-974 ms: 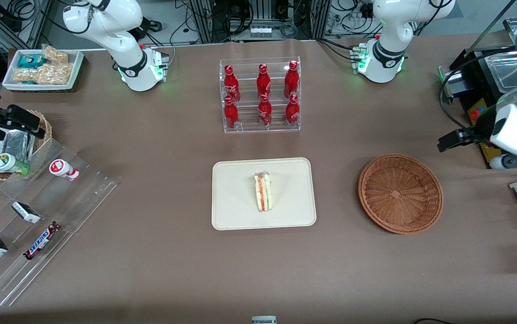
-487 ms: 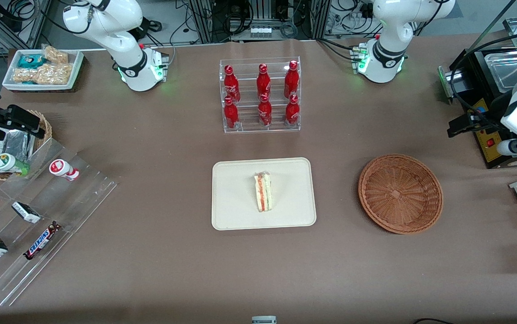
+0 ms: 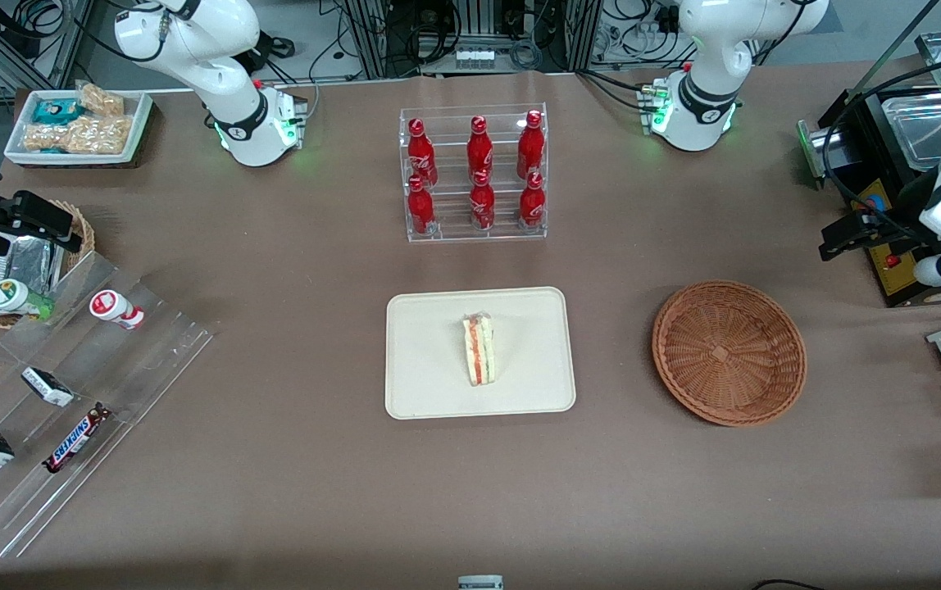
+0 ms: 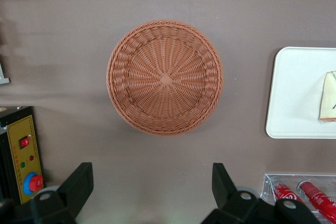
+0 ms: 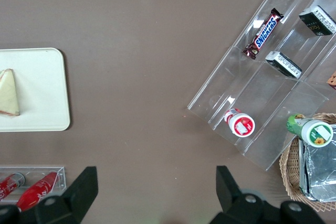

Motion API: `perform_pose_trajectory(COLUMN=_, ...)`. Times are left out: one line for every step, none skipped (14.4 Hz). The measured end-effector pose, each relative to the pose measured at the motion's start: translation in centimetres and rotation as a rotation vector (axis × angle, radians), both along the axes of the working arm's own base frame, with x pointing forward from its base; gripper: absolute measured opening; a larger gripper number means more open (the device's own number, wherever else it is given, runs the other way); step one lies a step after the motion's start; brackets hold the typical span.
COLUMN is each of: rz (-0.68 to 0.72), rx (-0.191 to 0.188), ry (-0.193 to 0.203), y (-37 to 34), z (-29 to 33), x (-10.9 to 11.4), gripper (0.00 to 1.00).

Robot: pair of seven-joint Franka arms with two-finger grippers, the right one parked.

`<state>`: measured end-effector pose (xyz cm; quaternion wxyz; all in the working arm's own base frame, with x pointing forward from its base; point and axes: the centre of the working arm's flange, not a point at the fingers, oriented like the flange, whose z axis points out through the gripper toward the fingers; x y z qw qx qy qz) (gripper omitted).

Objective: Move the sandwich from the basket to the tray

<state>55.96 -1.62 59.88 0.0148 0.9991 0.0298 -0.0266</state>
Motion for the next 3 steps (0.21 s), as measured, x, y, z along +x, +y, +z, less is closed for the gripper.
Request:
perform_pose_trajectory(rz=-0.002, rx=0.0, ry=-0.003, y=-0.1, z=0.11, x=-0.03, gripper=1.0)
perform_pose_trajectory(rz=-0.003, rx=0.0, ry=-0.005, y=-0.17, z=0.2, x=-0.07, gripper=1.0)
perform_pose_trajectory(rz=-0.004, rx=0.0, ry=-0.006, y=-0.18, z=0.27, x=-0.1, gripper=1.0)
